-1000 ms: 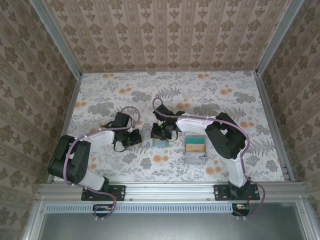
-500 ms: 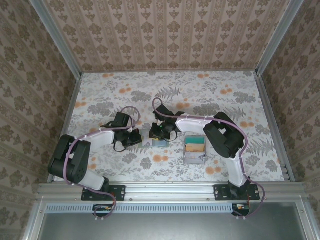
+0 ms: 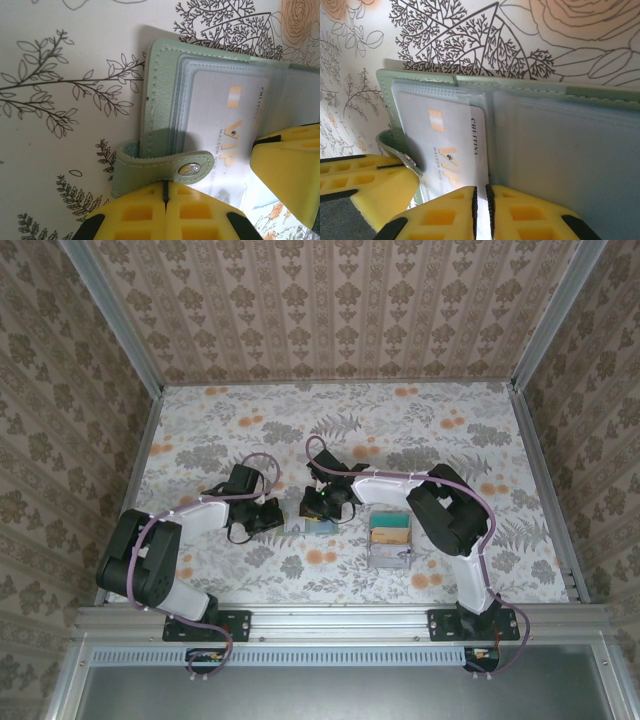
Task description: Take the credit cards out of the card holder
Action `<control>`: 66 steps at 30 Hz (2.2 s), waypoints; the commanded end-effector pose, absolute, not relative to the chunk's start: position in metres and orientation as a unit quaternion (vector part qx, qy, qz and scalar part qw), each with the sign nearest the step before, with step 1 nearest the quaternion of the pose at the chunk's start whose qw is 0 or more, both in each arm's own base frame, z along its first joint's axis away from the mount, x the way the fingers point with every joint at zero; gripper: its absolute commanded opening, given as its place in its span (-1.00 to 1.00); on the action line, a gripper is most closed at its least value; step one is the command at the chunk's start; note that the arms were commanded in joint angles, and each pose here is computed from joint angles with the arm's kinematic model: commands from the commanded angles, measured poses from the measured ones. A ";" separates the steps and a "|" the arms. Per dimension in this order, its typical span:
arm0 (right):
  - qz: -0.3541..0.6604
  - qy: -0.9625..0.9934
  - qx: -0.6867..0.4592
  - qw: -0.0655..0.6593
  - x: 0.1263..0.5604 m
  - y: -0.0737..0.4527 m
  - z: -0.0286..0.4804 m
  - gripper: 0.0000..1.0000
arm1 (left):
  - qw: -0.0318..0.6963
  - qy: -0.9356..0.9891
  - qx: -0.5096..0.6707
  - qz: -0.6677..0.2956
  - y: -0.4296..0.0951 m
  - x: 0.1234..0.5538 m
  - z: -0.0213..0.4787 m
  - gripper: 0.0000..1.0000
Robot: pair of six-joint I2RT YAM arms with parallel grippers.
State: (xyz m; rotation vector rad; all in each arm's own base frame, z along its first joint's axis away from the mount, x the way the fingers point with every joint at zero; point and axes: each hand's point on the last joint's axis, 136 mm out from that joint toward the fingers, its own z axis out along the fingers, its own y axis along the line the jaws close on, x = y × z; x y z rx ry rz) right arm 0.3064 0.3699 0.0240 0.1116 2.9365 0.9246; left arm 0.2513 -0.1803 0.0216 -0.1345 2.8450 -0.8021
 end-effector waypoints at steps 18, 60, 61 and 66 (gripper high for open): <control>0.273 0.961 0.047 0.016 0.301 0.357 0.023 -0.61 | 0.074 0.961 -0.044 -0.263 -0.181 0.248 0.014 -0.99; 0.305 0.951 0.043 0.035 0.301 0.352 0.040 -0.76 | 0.069 0.963 -0.043 -0.255 -0.181 0.244 0.013 -1.00; 0.309 0.949 0.041 0.037 0.302 0.355 0.042 -0.72 | 0.070 0.963 -0.043 -0.255 -0.181 0.244 0.013 -1.00; 0.316 0.947 0.038 0.036 0.302 0.364 0.039 -0.61 | 0.069 0.963 -0.043 -0.256 -0.181 0.244 0.013 -1.00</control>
